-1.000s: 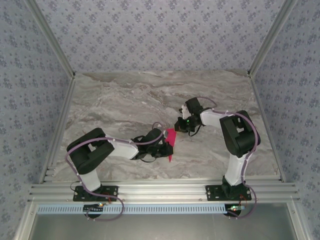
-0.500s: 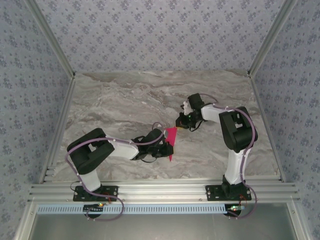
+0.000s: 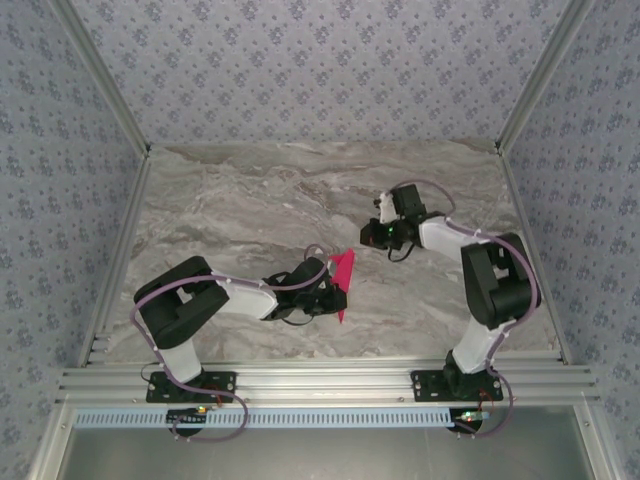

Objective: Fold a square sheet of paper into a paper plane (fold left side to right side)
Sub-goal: Fold the wing for the fifth time at the center of the table.

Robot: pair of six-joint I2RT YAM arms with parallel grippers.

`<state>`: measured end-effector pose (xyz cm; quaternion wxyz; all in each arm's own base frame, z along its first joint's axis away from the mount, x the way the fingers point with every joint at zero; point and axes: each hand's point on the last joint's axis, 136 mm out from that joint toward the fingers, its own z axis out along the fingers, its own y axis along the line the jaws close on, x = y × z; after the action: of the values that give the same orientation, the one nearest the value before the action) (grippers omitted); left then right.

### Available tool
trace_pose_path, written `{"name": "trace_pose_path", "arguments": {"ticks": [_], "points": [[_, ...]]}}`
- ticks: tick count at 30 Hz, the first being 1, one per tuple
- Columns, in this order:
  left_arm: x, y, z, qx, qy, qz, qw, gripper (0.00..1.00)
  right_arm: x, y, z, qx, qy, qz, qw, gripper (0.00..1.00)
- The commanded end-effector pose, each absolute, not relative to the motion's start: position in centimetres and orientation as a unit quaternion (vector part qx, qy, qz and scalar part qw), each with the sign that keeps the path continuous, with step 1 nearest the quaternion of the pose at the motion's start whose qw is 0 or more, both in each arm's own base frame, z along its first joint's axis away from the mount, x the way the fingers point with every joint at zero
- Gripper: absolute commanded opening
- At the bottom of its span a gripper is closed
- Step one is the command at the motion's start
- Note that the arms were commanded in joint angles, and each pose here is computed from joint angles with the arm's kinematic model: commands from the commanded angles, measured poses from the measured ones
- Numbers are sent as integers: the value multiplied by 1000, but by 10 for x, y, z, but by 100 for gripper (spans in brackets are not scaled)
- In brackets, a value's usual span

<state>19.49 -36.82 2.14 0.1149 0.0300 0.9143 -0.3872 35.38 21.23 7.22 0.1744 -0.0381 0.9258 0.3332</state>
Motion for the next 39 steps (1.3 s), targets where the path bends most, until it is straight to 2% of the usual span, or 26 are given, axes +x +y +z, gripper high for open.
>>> {"name": "trace_pose_path", "arguments": {"ticks": [1, 6, 12, 17, 24, 30, 39], "points": [[170, -352, -8, 37, 938, -337, 69, 9, 326, 233, 79, -51, 916, 363, 161, 7], [171, -353, -4, 38, 938, -338, 72, 9, 300, 247, 57, -57, 923, 359, 126, 8], [173, -359, 8, 45, 932, -351, 79, 10, 291, 251, 22, -46, 938, 334, 83, 7], [180, -368, 39, 66, 924, -364, 101, 14, 281, 232, -3, -28, 959, 278, 49, 8], [184, -377, 84, 91, 908, -389, 123, 18, 272, 228, -15, -22, 963, 266, 32, 7], [174, -384, 79, 89, 905, -406, 96, 19, 273, 229, -15, -27, 965, 260, 32, 7], [167, -381, 51, 77, 919, -379, 77, 19, 270, 226, -19, -28, 968, 250, 26, 7]]}}
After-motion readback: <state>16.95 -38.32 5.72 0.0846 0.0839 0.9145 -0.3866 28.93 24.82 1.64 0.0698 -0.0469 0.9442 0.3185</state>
